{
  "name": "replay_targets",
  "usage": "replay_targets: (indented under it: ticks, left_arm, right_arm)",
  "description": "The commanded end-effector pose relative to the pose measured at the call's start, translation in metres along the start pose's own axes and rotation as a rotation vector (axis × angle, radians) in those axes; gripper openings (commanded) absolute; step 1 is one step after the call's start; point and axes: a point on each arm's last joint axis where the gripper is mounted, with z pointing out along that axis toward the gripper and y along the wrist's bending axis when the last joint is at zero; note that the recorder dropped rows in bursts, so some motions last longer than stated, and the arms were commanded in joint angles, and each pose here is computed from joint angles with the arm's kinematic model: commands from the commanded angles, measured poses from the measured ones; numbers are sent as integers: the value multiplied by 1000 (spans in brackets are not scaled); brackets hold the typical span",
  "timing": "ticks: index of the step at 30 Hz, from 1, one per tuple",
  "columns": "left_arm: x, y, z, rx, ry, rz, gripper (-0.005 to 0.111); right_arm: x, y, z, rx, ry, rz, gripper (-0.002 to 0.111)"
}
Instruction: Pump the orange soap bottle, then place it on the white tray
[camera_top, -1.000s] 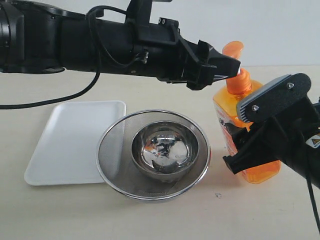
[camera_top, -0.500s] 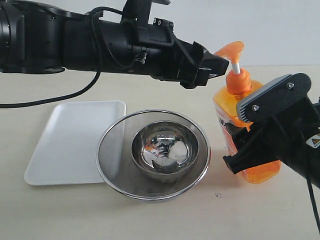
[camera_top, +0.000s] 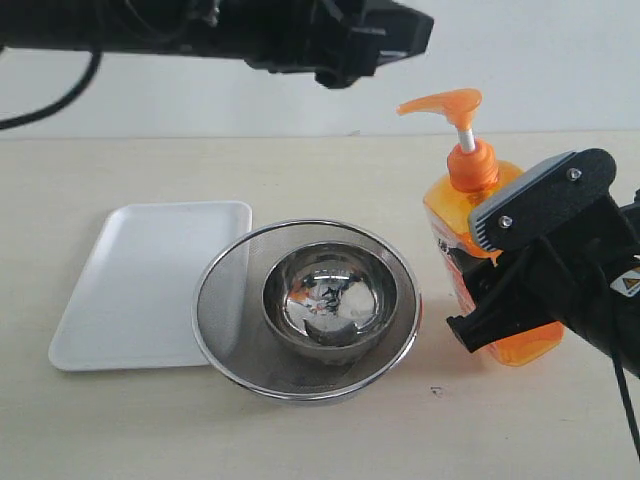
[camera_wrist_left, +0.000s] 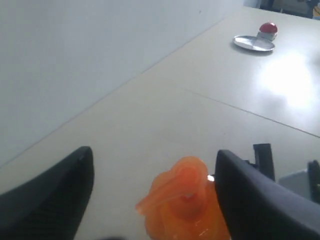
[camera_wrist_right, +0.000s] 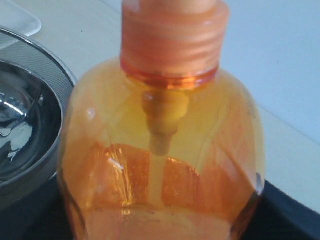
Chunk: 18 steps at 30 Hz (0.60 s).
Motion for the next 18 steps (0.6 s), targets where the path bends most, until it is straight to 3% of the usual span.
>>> replay_targets:
  ticks: [1,4,10,18]
  left_arm:
    - [-17,-6,-18,4,-48,-18,65]
    - [-10,-4,-13,0,-15,11,65]
    - [18,19,18,-139,74,40,65]
    - [27,30,48,-143,107,50,65]
  right_arm:
    - [-11,-5,-1,42,-70,-52,1]
    - [-10,-3,-1,21,-60,-76,1]
    - [-10,-3,-1,14,-55,-80,1]
    - [-9,-2,-1,3,-49,-82,1]
